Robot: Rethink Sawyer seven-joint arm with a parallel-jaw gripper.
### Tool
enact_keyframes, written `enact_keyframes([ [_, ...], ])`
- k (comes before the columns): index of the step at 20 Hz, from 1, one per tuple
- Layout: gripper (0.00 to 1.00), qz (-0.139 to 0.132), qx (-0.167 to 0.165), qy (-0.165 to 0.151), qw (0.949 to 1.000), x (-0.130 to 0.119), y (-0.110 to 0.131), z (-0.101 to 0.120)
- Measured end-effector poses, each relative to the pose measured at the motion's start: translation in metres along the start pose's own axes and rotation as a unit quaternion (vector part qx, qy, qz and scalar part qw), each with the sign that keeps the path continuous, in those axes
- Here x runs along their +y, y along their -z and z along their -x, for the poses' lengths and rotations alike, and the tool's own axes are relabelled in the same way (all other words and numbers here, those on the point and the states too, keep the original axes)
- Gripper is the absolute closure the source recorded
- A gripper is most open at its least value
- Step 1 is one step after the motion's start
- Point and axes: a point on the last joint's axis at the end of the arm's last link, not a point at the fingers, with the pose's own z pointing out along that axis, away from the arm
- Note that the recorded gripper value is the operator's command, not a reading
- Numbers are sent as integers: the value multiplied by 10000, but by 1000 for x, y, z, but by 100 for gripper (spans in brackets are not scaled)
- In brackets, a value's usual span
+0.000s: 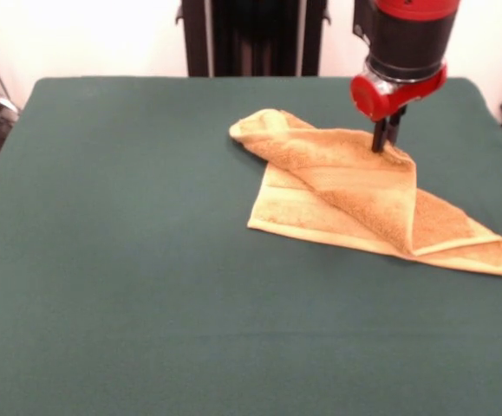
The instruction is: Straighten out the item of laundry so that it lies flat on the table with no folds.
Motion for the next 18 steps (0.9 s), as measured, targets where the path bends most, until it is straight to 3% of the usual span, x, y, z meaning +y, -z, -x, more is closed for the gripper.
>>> enact_keyframes([
  [9, 100, 4, -25, -91, 10000, 1, -2, -7],
  [18, 100, -92, -52, 4, 9999, 17, 13, -3],
])
